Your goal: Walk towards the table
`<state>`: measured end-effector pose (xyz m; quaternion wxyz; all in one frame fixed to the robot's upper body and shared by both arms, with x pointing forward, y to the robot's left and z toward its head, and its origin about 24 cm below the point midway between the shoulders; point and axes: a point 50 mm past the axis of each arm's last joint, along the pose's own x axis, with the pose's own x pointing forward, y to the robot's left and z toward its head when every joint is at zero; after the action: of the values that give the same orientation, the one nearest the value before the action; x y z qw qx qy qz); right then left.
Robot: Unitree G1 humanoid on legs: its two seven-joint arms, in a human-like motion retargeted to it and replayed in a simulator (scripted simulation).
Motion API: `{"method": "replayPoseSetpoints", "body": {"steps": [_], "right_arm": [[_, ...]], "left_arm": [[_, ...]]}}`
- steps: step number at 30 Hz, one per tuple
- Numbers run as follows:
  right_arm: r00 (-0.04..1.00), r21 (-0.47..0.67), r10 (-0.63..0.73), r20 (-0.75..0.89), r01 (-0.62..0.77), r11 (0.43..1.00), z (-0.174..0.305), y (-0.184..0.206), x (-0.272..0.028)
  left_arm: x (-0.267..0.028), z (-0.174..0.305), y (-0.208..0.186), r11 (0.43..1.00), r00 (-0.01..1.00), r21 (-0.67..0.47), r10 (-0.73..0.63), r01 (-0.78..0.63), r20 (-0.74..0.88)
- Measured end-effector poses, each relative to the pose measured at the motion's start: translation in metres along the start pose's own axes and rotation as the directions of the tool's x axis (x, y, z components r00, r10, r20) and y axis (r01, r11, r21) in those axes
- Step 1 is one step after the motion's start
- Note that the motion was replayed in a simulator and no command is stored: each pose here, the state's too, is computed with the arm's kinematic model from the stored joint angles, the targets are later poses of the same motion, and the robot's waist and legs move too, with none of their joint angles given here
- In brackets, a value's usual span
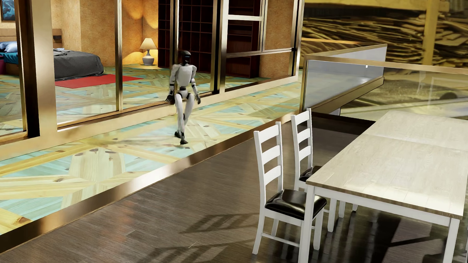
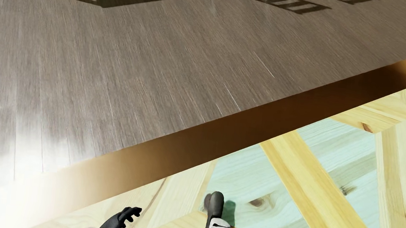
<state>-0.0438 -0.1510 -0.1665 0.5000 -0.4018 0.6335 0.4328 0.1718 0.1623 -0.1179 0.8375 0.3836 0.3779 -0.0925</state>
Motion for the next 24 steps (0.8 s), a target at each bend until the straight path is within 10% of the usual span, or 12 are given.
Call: {"method": "replayPoseSetpoints", "body": {"steps": [5,9,14,16,19,22,24], "right_arm": [[0.912,0.004,-0.396,-0.104,0.398,0.917,-0.010,-0.088,-0.020],[0.787,0.067,-0.603,-0.133,0.614,0.786,-0.008,-0.168,-0.050],[0.519,-0.241,-0.854,0.031,0.833,0.498,0.019,-0.276,-0.130],[0.354,-0.148,-0.928,0.114,0.930,0.336,0.037,-0.304,-0.174],[0.132,0.077,-0.971,0.201,0.986,0.150,0.059,-0.322,-0.227],[0.065,0.184,-0.969,0.239,0.977,0.111,0.066,-0.312,-0.236],[0.146,0.189,-0.965,0.219,0.964,0.189,0.059,-0.292,-0.207]], "left_arm": [[0.005,-0.004,-0.023,0.967,0.980,0.183,-0.160,0.179,-0.117],[0.004,-0.002,-0.043,0.742,0.916,0.540,-0.349,0.399,-0.198],[-0.003,0.015,-0.004,0.987,0.995,0.154,-0.060,0.047,0.080],[-0.009,0.009,0.012,0.992,0.995,-0.125,0.032,-0.020,0.091],[-0.016,-0.016,0.019,0.977,0.995,-0.185,0.100,-0.101,-0.013],[-0.019,-0.056,-0.005,0.995,0.970,-0.096,-0.030,0.006,-0.243],[-0.027,-0.084,-0.030,0.984,0.893,-0.087,-0.175,0.152,-0.414]]}}
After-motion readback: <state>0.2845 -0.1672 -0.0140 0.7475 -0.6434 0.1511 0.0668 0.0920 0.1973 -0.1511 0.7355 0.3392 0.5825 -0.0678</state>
